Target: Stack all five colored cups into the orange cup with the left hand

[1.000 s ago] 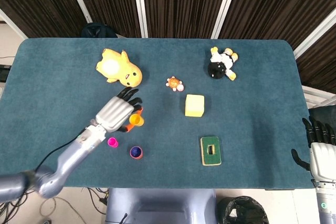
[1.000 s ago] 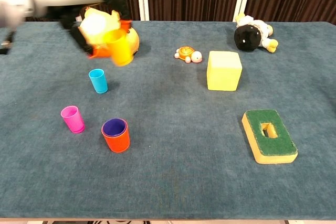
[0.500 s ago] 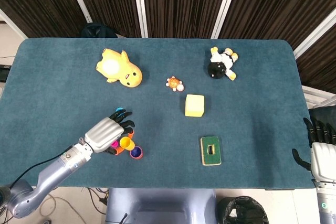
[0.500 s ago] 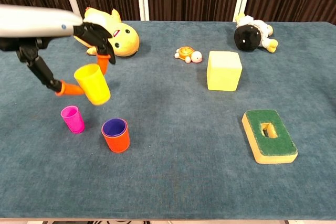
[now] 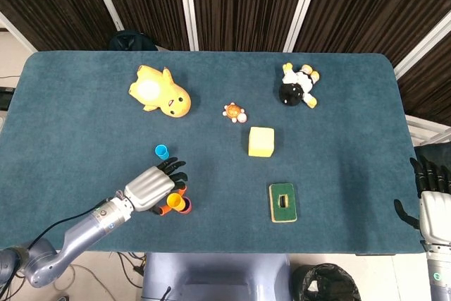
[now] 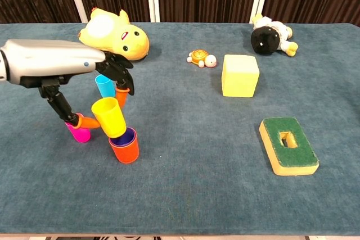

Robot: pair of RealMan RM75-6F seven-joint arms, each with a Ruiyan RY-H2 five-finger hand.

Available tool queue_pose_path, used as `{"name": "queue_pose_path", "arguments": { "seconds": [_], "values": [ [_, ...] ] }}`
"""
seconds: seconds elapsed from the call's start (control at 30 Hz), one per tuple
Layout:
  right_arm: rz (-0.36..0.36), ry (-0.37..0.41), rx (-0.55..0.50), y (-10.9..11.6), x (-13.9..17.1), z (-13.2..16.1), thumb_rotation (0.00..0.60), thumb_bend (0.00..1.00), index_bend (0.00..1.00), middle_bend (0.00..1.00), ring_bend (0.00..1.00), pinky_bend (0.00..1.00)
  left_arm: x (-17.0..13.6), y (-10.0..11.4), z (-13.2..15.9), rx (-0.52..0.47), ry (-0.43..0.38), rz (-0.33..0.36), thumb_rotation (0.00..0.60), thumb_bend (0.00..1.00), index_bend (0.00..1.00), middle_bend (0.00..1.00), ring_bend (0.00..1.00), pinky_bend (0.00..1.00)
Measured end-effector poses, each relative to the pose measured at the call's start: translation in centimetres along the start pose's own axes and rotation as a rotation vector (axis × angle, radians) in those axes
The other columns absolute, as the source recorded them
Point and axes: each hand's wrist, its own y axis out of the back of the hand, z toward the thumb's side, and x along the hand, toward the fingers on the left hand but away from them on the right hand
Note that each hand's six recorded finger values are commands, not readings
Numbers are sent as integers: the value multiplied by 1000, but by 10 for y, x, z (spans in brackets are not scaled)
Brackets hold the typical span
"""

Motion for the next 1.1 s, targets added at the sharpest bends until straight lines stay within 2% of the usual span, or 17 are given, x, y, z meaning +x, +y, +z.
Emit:
{"name": "queue_pose_path", "arguments": {
  "seconds": [0.37,0.47,0.63,0.73,0.83,0.97,1.1],
  "values": [
    [-3,-4,-2,1,0,-2,600,374,46,44,67,0,12,-8,6,56,-13,-4,600,257,436,232,7,50],
    [-3,-5,-3,1,0,-2,600,373,46,44,67,0,15,-11,7,75,-14,-14,600,229,357,214,4,50],
    [-7,-8,-6,2,0,-2,600,373,46,44,67,0,17,-12,8,109,-12,-30,600,176,125,159,0,46],
    [-9,-9,-8,3,0,-3,600,374,46,44,67,0,16,-12,8,123,-5,-46,600,174,82,156,0,45],
    [-10,-9,-10,4,0,-3,600,374,46,44,67,0,15,-7,9,120,3,-47,600,174,121,177,0,67],
    [-9,-7,-12,3,0,-2,600,374,46,44,67,0,15,10,7,100,27,19,600,175,165,195,0,79],
    [-7,-6,-10,3,1,-2,600,373,46,44,67,0,12,32,-6,90,88,131,600,175,189,195,0,79]
  ]
}}
